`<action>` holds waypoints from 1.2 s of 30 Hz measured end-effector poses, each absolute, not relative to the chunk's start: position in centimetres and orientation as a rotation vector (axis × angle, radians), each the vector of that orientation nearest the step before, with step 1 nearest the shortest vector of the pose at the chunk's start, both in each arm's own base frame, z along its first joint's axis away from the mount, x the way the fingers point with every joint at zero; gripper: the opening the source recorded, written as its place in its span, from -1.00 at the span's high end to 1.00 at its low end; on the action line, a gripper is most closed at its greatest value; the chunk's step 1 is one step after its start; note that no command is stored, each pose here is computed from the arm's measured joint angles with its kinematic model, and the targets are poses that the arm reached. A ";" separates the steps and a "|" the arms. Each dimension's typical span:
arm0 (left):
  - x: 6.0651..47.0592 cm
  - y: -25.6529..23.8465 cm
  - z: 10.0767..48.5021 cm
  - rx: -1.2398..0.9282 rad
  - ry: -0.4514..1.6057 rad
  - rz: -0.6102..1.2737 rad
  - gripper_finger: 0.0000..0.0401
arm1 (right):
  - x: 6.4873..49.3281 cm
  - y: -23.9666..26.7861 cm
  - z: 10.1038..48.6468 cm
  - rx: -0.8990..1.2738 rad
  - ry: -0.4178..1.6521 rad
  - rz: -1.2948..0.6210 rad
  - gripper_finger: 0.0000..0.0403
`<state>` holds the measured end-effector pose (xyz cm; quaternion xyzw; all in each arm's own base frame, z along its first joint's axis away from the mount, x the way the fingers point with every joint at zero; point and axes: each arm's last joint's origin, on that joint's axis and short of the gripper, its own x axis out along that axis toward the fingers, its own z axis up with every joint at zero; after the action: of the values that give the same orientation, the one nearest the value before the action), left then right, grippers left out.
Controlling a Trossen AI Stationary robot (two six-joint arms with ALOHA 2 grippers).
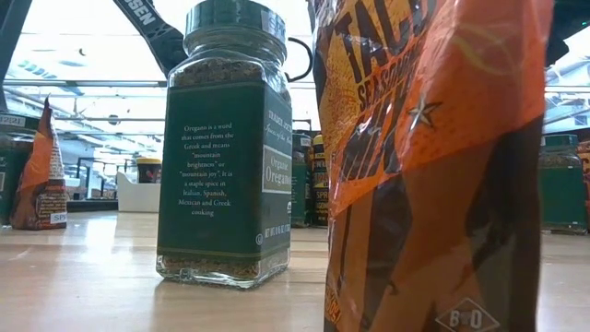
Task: Sort spices by type
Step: Put the right yellow seasoning bottle into the left white bin
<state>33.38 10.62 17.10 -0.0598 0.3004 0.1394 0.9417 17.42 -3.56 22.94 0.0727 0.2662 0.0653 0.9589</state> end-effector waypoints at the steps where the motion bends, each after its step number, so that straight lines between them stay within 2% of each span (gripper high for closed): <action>1: 33.4 10.6 17.1 -0.122 0.613 0.284 -0.18 | 17.4 -3.6 22.9 0.148 0.540 0.132 -0.30; 7: 33.2 10.6 17.6 -0.121 0.605 0.285 -0.18 | 17.4 -3.5 22.8 0.151 0.552 0.132 -0.30; 13: 31.3 10.8 22.2 -0.115 0.557 0.319 -0.18 | 17.3 -3.5 22.7 0.174 0.568 0.127 -0.30; 18: 27.7 11.1 26.2 -0.092 0.610 0.497 -0.18 | 17.3 -3.5 22.7 0.170 0.569 0.129 -0.30; 24: 23.5 12.1 29.1 -0.149 0.571 0.720 -0.18 | 17.3 -3.5 22.8 0.152 0.561 0.133 -0.30; 30: 21.3 14.3 29.1 -0.235 0.546 0.974 -0.18 | 17.4 -3.5 22.8 0.151 0.552 0.132 -0.30; 36: 20.6 16.6 27.5 -0.273 0.592 1.098 -0.18 | 17.3 -3.5 22.8 0.162 0.555 0.129 -0.30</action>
<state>20.58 16.58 27.51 -0.1275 0.2762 0.5124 0.8030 17.35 -3.54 22.83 0.0800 0.2735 0.0637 0.9564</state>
